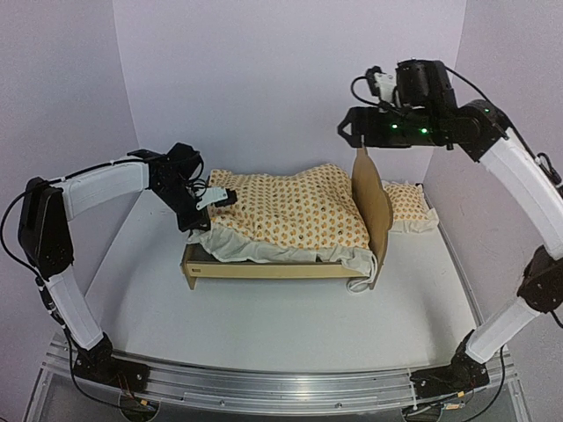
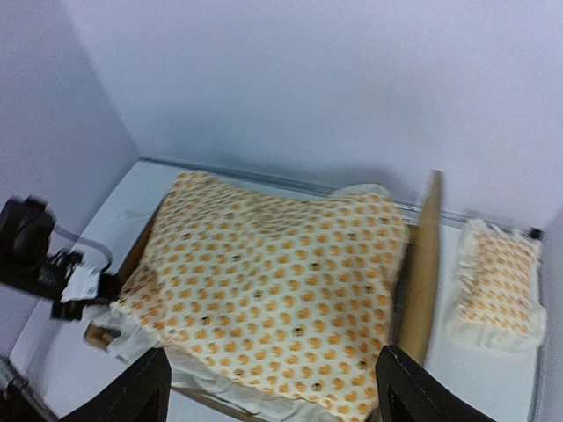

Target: Set up the pet bed

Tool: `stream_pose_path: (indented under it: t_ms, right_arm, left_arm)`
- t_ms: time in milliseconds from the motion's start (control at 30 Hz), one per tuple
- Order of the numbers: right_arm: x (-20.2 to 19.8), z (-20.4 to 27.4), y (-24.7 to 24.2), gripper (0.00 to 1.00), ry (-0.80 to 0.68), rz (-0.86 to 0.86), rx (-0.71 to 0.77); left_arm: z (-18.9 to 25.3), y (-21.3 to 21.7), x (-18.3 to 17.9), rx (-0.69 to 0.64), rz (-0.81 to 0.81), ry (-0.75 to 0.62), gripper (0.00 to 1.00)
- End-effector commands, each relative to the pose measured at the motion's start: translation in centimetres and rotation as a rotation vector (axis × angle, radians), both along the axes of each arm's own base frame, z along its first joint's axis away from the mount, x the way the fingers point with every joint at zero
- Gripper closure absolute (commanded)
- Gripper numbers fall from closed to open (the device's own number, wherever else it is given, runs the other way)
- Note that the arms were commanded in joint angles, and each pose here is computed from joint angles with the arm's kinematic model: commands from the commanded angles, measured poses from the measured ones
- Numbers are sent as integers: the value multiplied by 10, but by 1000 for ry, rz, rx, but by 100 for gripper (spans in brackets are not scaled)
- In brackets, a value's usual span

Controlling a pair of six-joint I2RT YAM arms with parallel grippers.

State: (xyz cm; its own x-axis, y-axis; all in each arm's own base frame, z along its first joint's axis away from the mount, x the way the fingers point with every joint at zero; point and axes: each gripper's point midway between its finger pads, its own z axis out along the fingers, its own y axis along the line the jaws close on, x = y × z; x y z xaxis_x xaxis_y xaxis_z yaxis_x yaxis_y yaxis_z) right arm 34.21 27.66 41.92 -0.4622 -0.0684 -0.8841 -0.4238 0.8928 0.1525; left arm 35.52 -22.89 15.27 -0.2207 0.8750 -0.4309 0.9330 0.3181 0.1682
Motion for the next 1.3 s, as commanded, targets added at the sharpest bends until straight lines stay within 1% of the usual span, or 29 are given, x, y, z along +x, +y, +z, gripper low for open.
stream_pose_path:
  t_ms: [0, 100, 200, 267, 300, 367, 467, 533, 600, 633, 700, 733, 867, 933, 1033, 1100, 1167, 1200, 1267]
  right_arm:
    - [-47, -25, 122, 24, 26, 533, 57]
    - [-68, -51, 175, 27, 64, 703, 177]
    - [-79, -72, 207, 32, 44, 775, 301]
    - [-74, -95, 221, 39, 12, 743, 317]
    - [-65, -110, 227, 39, 7, 680, 286]
    - [-44, -138, 238, 35, 3, 582, 229]
    - [-32, -149, 262, 36, 42, 569, 265]
    - [-31, -171, 276, 42, 94, 574, 275]
    - [-24, -195, 281, 48, 126, 538, 272]
    - [-18, -205, 281, 53, 129, 508, 263]
    - [-3, -224, 280, 69, 138, 453, 248]
    - [4, -228, 280, 71, 139, 424, 249]
    - [40, -246, 272, 69, 140, 273, 259]
    - [50, -251, 277, 67, 125, 263, 258]
    - [62, -257, 282, 66, 105, 248, 252]
    - [73, -262, 275, 65, 95, 191, 249]
    - [79, -262, 273, 64, 81, 169, 250]
    - [81, -263, 274, 67, 76, 172, 248]
    - [81, -264, 277, 80, 73, 191, 244]
  left_arm:
    - [81, -17, 0, -150, 17, -47, 100]
    - [102, -23, 1, -207, 37, -53, 100]
    - [118, -31, 2, -260, 53, -35, 100]
    - [128, -35, 5, -291, 67, -36, 100]
    - [131, -37, 5, -303, 70, -32, 100]
    - [131, -39, 3, -318, 67, -18, 100]
    - [126, -40, 4, -321, 74, -8, 100]
    - [127, -42, 7, -331, 81, -13, 100]
    - [130, -43, 9, -341, 83, -17, 100]
    - [131, -44, 10, -345, 86, -21, 100]
    - [134, -45, 13, -355, 96, -29, 100]
    - [135, -46, 14, -362, 101, -31, 100]
    - [135, -49, 12, -380, 94, -8, 100]
    - [134, -50, 11, -380, 93, -2, 100]
    - [133, -50, 12, -383, 91, -2, 100]
    - [135, -51, 12, -385, 91, -4, 100]
    - [136, -51, 13, -389, 89, -5, 100]
    - [136, -52, 13, -390, 89, -5, 100]
    - [136, -51, 14, -387, 92, -10, 100]
